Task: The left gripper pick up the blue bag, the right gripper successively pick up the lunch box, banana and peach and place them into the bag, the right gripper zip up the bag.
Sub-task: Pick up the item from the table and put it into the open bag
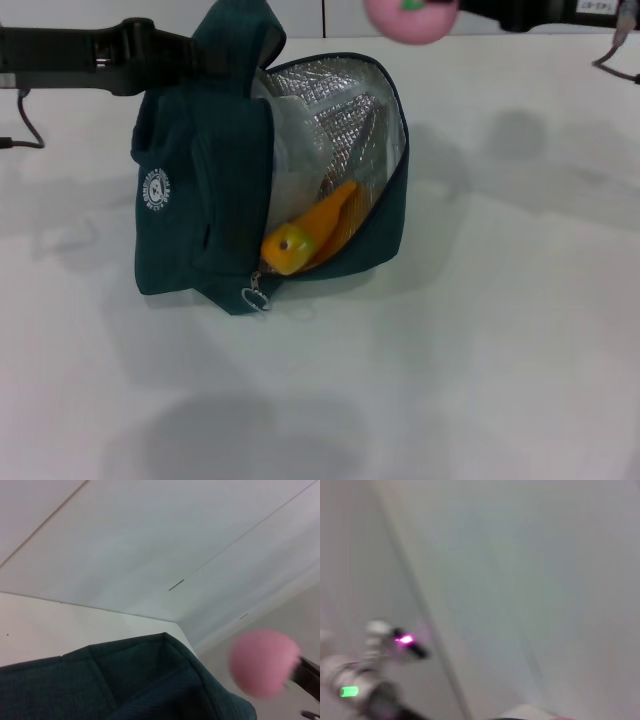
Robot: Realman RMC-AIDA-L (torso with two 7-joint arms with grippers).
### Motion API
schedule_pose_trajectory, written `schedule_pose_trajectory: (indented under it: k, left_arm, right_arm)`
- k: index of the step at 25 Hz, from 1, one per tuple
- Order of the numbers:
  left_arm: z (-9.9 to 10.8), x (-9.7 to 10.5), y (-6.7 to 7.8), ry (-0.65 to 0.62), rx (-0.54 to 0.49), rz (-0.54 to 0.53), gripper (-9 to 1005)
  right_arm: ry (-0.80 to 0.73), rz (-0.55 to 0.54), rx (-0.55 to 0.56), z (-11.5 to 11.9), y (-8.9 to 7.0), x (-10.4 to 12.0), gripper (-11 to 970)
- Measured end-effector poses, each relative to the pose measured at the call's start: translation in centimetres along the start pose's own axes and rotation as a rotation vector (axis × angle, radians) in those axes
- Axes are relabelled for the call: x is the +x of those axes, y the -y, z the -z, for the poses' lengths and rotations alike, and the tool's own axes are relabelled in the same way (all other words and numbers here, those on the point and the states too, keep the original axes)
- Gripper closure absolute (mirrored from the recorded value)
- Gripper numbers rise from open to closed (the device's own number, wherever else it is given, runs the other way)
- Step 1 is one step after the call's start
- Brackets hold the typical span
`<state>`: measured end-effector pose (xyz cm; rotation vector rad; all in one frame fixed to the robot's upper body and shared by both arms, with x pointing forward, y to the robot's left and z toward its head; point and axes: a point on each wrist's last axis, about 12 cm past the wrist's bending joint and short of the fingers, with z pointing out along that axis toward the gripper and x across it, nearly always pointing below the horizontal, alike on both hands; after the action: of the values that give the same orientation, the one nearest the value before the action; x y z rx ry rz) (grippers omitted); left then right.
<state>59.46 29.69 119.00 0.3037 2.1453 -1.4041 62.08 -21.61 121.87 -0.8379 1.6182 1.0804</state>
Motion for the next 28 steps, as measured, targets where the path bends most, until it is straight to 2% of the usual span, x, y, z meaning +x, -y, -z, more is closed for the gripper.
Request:
schedule_pose_trajectory:
  k: [3, 7, 16, 21, 27, 28]
  left_arm:
    - [0.1, 0.0, 0.0, 0.0, -0.003, -0.001, 961]
    - [0.2, 0.0, -0.1, 0.0, -0.005, -0.001, 961]
    - [0.5, 0.0, -0.1, 0.005, -0.008, 0.001, 961]
    - [0.5, -0.1, -0.1, 0.005, -0.008, -0.001, 961]
    - [0.4, -0.1, -0.1, 0.006, -0.006, -0.002, 961]
    - [0.5, -0.1, -0.1, 0.006, -0.006, -0.001, 961]
  right_arm:
    - [-0.041, 0.017, -0.117, -1.4, -1.3, -0.2, 892]
    - [-0.112, 0.03, -0.192, -3.0, -2.4, 0.3, 871]
    - [-0.163, 0.001, -0.21, -4.2, -2.4, 1.1, 823]
    - [-0.251, -0.01, -0.221, -5.6, -2.3, 1.4, 797]
    - [-0.255, -0.009, -0.222, -5.8, -2.3, 1.3, 765]
    - [-0.249, -0.013, -0.221, -5.8, -2.3, 1.3, 728]
